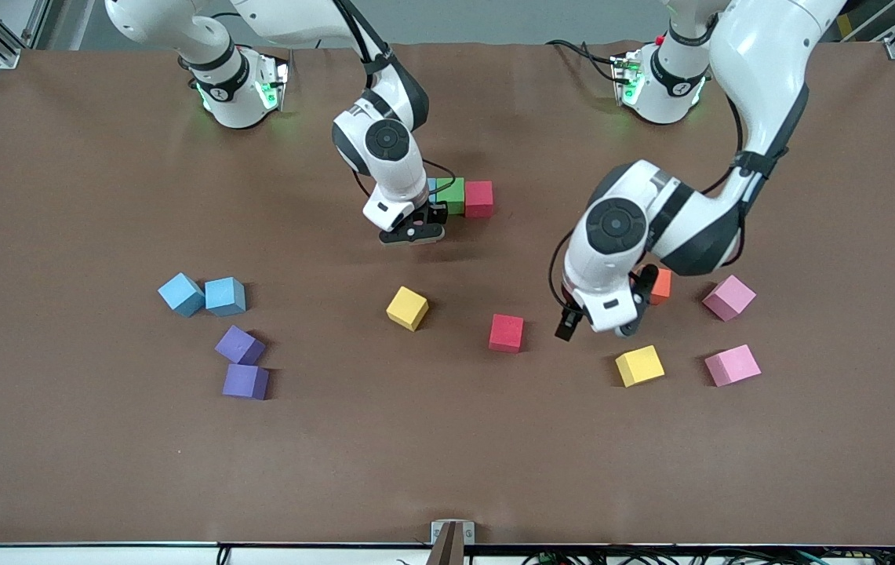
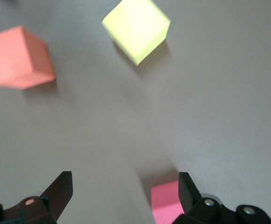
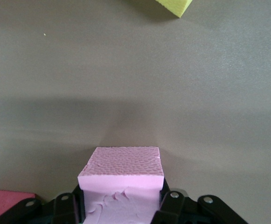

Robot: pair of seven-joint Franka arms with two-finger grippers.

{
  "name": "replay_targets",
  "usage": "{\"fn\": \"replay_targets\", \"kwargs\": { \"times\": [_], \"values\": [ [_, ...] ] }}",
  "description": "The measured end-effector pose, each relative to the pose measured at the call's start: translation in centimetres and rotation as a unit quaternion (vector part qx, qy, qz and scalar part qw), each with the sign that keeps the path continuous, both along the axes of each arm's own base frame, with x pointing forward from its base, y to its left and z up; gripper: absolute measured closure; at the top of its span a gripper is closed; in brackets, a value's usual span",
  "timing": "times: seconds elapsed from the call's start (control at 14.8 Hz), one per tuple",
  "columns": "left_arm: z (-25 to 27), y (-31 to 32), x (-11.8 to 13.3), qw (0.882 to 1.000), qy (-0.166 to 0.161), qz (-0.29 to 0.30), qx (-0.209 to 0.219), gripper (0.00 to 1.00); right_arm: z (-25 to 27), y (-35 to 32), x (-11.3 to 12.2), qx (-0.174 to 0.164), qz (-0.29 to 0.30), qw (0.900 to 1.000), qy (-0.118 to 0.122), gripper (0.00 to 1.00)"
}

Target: Arrange 11 blocks into digit 3

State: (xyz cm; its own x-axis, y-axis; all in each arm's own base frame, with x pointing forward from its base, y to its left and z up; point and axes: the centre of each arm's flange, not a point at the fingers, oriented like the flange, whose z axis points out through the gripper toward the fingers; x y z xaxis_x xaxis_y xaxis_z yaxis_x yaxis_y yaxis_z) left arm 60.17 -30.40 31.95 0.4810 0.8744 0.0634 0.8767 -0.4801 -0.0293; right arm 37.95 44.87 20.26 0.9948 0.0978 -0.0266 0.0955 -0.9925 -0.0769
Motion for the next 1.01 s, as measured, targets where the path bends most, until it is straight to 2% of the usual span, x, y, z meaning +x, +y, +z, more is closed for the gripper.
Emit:
{"fn": "replay_targets", "kwargs": {
  "times": [0.34,0.54,0.74,1.01],
  "values": [
    [-1.6,8.7,5.6,0.997,0.004,-0.072,0.028,0.00,0.0,0.1,-0.1,0.000,0.002,1.000,0.000,0.44],
    [-2.8,12.9,8.1,0.993,0.012,-0.114,0.023,0.00,0.0,0.4,-0.5,-0.001,-0.003,1.000,0.001,0.44],
    [-2.9,14.0,9.6,0.991,0.007,-0.130,0.014,0.00,0.0,0.6,-0.8,-0.002,-0.007,1.000,0.002,0.44],
    [-2.6,12.4,10.3,0.992,-0.001,-0.125,-0.007,0.00,0.0,0.6,-0.8,-0.002,-0.007,1.000,0.002,0.44]
  ]
}}
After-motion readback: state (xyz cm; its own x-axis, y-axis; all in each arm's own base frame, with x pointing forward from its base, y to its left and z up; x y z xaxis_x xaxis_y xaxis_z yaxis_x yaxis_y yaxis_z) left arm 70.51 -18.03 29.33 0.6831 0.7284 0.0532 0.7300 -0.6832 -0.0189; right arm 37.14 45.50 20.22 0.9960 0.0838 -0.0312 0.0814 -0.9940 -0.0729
